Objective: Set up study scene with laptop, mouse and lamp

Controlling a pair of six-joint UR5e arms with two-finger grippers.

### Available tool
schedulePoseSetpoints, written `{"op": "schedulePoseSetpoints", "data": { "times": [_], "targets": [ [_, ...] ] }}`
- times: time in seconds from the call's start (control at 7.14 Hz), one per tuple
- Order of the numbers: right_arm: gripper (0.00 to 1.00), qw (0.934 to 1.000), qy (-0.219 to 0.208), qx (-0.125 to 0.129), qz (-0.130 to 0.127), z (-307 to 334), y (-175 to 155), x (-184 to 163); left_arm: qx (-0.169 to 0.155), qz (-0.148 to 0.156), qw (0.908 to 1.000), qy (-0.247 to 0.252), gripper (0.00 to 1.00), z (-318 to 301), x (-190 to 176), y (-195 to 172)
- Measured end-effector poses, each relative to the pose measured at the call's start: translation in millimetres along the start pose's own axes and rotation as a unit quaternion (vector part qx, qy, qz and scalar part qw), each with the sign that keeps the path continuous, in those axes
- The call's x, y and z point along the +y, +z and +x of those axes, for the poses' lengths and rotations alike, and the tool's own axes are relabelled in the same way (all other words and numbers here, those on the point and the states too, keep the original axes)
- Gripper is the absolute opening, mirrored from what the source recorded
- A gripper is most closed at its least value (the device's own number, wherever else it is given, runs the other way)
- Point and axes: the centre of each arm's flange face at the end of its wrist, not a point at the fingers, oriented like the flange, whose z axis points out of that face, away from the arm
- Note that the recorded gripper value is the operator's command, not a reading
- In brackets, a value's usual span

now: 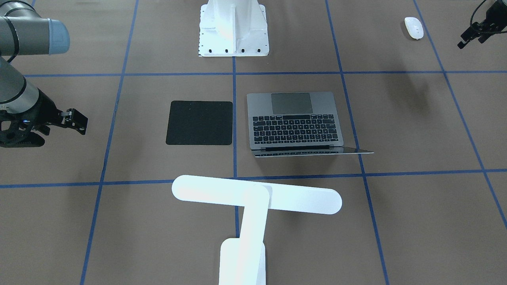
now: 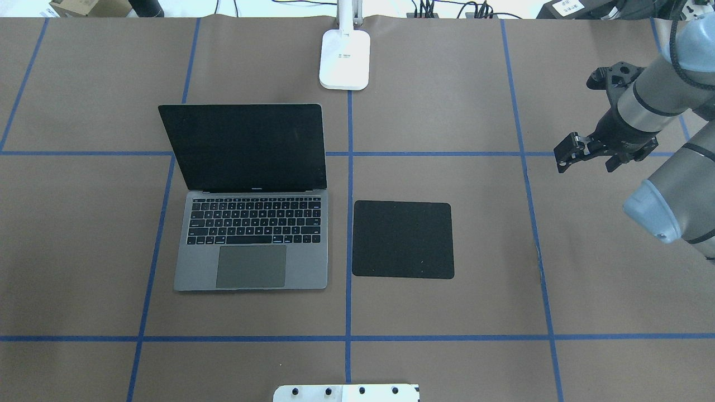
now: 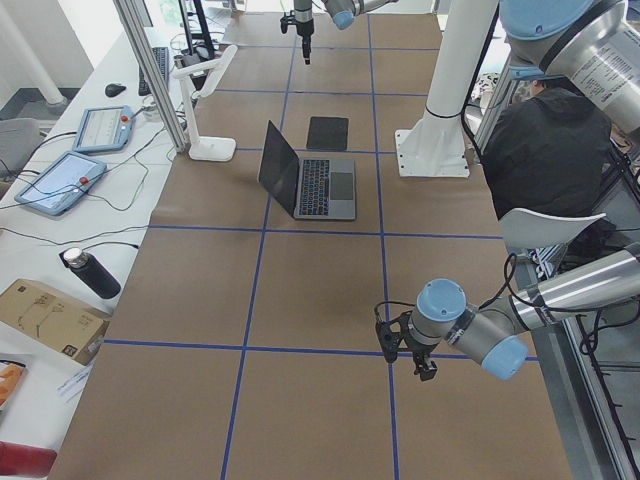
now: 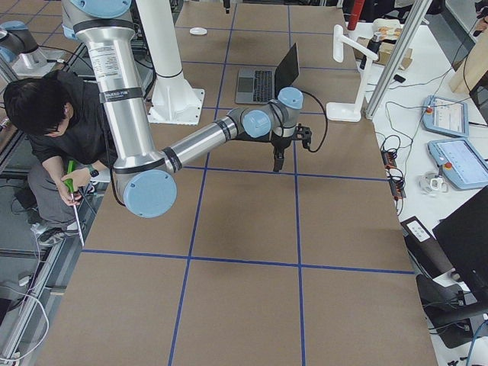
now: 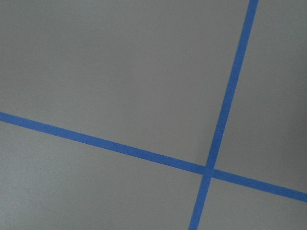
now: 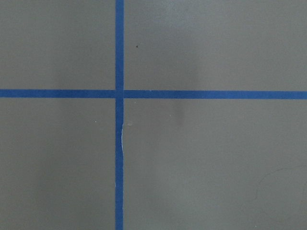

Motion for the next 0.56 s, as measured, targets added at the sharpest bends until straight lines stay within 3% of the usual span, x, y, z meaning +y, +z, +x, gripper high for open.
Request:
{"op": "schedulePoseSetpoints", "data": {
  "times": [0.56],
  "targets": [
    [1.0,1.0,0.004,-0.004,0.0,-13.2,0.6,4.6,-0.01,-0.016,0.9998,-0.003,1.0,66.9,10.1,47.4]
  ]
}}
